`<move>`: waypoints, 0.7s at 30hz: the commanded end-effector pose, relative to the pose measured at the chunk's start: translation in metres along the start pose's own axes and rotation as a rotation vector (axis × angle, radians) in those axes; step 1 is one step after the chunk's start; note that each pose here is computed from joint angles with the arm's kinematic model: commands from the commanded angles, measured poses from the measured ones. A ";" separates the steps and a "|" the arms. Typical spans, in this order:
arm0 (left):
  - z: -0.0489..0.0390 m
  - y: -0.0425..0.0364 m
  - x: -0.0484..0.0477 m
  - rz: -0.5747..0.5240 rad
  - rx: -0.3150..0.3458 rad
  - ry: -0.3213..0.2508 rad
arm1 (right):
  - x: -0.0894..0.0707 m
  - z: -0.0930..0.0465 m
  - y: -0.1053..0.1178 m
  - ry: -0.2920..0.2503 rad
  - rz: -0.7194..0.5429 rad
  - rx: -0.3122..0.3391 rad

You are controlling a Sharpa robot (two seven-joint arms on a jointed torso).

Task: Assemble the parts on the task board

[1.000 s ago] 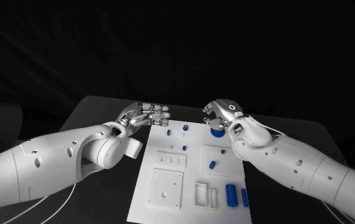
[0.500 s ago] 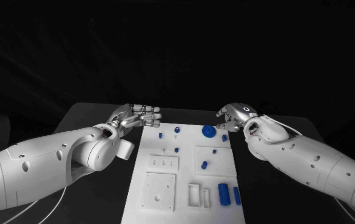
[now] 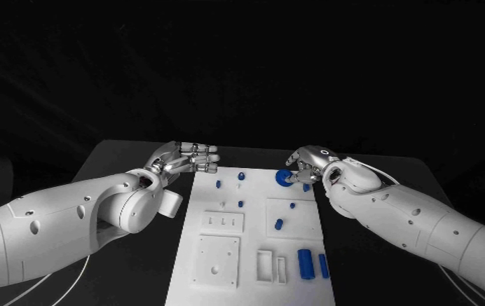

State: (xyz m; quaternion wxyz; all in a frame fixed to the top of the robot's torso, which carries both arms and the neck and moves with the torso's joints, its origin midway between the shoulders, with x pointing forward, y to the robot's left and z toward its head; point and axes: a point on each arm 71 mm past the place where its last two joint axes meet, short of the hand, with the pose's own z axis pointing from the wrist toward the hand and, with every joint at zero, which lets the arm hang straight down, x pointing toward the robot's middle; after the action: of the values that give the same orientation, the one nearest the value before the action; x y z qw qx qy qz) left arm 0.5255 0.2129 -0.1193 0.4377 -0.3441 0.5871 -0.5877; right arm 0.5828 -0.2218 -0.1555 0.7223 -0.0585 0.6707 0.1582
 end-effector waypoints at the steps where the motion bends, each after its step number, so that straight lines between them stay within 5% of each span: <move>1: 0.0009 -0.0014 0.0027 -0.005 0.014 0.015 | 0.004 0.001 0.001 0.031 0.011 -0.013; 21: 0.0031 -0.0005 0.0049 -0.005 0.010 0.021 | 0.013 0.006 0.002 0.064 0.025 0.002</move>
State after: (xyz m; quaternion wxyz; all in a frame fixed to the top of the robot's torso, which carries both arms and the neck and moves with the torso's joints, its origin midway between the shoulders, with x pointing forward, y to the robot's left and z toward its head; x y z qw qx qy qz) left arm 0.5270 0.2098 -0.1200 0.4363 -0.3430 0.5881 -0.5883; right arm 0.5890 -0.2176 -0.1652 0.7075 -0.0505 0.6865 0.1599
